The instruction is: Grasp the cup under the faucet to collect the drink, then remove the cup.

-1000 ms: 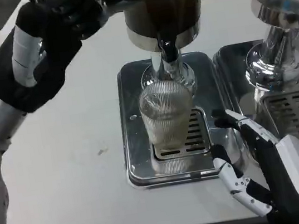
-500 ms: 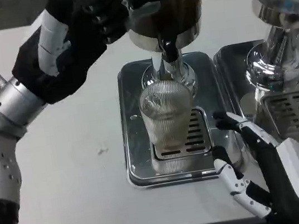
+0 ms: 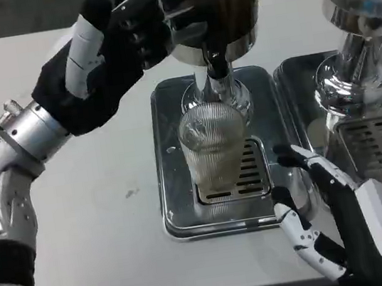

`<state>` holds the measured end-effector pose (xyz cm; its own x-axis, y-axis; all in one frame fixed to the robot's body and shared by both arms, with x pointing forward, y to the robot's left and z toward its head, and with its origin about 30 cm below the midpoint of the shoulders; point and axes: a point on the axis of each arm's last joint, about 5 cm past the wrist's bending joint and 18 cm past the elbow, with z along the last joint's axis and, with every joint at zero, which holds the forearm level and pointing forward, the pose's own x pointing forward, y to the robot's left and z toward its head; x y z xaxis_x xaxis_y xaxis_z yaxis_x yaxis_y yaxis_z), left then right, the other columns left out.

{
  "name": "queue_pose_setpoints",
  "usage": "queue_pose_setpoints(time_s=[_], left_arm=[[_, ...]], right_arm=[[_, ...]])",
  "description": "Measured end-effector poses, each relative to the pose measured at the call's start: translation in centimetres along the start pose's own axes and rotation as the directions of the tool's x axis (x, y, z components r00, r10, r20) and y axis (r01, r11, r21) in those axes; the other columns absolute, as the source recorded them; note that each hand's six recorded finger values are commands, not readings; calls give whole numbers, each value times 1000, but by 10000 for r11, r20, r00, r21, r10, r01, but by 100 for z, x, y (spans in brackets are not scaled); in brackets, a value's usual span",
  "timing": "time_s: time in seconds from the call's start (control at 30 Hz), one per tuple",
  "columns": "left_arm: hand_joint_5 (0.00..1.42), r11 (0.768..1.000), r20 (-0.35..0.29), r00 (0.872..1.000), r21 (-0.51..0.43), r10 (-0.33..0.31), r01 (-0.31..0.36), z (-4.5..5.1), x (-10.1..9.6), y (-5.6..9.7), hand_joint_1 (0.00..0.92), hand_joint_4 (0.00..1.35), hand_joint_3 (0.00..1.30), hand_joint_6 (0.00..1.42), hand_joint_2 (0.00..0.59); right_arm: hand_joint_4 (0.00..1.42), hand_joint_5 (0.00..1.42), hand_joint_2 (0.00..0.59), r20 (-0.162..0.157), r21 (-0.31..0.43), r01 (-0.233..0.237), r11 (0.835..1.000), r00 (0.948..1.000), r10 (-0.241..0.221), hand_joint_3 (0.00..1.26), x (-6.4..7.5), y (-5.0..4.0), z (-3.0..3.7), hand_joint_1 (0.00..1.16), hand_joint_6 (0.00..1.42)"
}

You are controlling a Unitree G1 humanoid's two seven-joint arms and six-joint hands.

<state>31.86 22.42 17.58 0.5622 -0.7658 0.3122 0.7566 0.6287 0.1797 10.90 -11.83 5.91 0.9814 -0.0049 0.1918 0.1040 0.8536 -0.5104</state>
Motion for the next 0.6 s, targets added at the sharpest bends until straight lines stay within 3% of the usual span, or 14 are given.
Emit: queue_pose_setpoints(time_s=[0.6], left_arm=[[137,9994,-871,9957,133,-302,315,-150,16,-59,0,53,131,90,65]], right_arm=[[294,170,453,-115,51,48,10000,9999,-48,302,-27,6,-1,375,143]])
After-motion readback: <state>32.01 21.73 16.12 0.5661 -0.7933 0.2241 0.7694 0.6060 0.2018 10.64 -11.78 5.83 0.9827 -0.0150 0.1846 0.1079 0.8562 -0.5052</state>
